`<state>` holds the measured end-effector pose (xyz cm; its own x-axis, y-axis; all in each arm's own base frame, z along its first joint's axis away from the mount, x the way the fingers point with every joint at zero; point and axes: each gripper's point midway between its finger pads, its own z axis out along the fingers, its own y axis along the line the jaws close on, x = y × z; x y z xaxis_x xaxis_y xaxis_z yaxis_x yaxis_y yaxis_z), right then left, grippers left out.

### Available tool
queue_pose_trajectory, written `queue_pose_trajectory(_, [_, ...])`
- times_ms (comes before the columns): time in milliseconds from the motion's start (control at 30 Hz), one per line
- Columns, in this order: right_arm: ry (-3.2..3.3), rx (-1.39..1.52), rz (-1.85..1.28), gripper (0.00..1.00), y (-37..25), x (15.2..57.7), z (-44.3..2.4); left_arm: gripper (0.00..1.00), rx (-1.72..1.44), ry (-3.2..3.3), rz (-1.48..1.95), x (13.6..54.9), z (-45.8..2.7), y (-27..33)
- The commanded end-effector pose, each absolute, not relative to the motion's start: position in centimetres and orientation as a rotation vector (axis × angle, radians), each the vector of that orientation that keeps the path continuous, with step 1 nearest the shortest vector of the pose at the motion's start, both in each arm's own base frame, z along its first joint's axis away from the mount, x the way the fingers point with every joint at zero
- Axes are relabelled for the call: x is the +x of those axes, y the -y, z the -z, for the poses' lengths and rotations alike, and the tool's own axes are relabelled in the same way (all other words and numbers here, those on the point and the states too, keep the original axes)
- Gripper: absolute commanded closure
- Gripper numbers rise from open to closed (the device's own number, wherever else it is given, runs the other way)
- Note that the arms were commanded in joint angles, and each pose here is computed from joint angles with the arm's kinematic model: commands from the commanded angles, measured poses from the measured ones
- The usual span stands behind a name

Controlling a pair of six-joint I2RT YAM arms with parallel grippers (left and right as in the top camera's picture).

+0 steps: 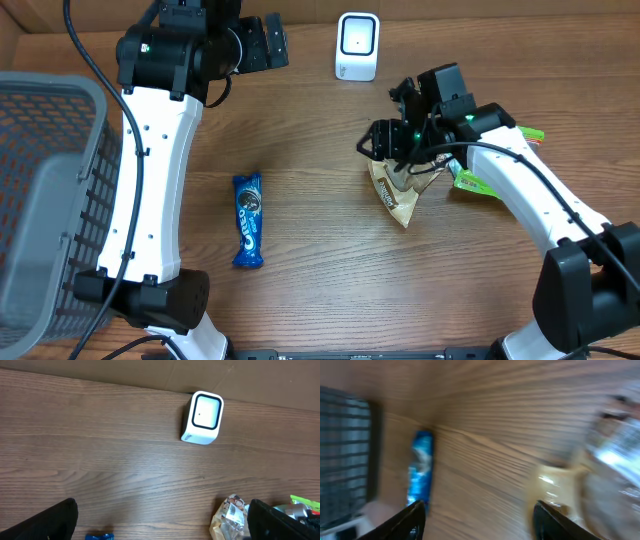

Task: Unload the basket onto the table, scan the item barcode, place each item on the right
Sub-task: 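Release the cookie bag and move the right gripper left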

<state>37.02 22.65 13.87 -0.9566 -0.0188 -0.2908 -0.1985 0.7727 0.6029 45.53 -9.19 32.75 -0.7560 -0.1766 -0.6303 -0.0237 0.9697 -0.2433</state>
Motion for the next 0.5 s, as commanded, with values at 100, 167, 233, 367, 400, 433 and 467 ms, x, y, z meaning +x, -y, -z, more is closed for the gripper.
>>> queue_pose_trajectory(100, [-2.666,-0.167,-1.199,0.30,-29.2,35.4,-16.3,0.00,-0.143,-2.372,0.313,45.0,-34.6,9.3])
queue_pose_trajectory(167, [-2.683,-0.148,-1.193,0.29,-30.2,35.1,-15.7,0.00,-0.130,-2.396,0.342,44.6,-34.3,9.7])
queue_pose_trajectory(233, [-2.691,-0.174,-1.189,0.29,-31.4,34.6,-15.1,0.00,-0.134,-2.440,0.332,43.8,-33.5,9.6])
queue_pose_trajectory(367, [-2.712,-0.252,-1.198,0.29,-33.8,33.2,-13.9,0.00,-0.095,-2.450,0.296,43.6,-33.3,9.3])
queue_pose_trajectory(400, [-2.726,-0.269,-1.187,0.29,-34.3,32.8,-13.3,0.00,-0.088,-2.454,0.293,43.5,-33.3,9.3])
queue_pose_trajectory(433, [-2.743,-0.294,-1.163,0.29,-35.1,32.1,-12.6,0.00,-0.076,-2.461,0.286,43.4,-33.2,9.3])
queue_pose_trajectory(467, [-2.750,-0.305,-1.154,0.29,-35.4,31.8,-12.3,0.01,-0.067,-2.464,0.281,43.2,-33.2,9.2])
